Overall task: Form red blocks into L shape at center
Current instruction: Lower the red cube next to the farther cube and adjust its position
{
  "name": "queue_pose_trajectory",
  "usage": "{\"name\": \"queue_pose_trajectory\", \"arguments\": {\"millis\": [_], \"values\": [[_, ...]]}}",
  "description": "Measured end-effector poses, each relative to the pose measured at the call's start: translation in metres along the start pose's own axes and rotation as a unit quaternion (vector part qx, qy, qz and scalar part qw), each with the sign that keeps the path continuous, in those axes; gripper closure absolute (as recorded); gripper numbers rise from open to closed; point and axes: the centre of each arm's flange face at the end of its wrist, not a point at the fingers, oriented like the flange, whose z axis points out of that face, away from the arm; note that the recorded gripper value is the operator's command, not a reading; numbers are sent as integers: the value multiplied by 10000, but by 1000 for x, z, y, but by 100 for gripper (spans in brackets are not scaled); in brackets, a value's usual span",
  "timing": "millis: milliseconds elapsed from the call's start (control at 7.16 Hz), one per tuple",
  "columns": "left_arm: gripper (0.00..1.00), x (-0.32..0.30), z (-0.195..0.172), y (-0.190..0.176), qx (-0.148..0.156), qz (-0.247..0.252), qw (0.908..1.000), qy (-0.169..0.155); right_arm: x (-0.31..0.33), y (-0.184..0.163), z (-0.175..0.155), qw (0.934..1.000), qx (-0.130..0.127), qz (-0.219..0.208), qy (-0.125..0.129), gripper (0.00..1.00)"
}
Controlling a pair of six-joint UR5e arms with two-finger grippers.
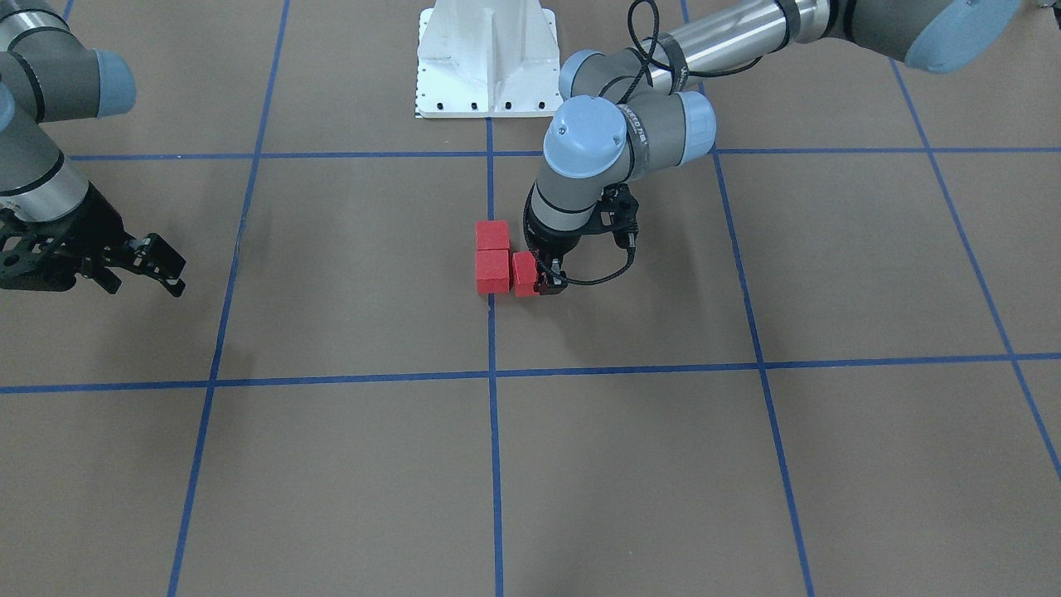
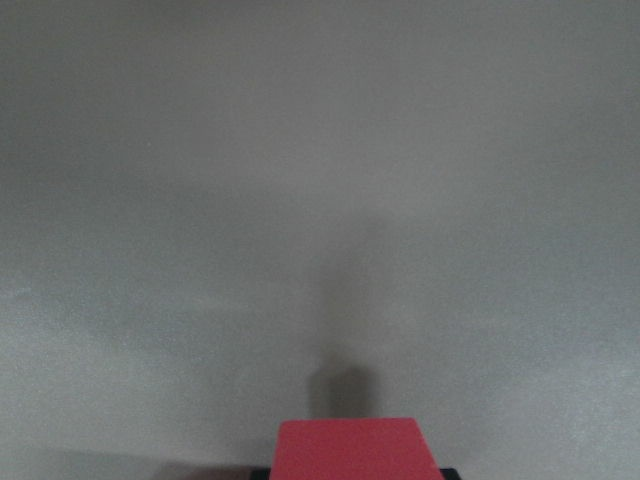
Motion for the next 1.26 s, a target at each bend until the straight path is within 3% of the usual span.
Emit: {"name": "queue_pose_trajectory", "arguments": {"millis": [1257], "values": [[100, -14, 9, 2, 26, 78, 10000, -53, -1, 0, 0, 10000, -2, -9, -9, 1]]}}
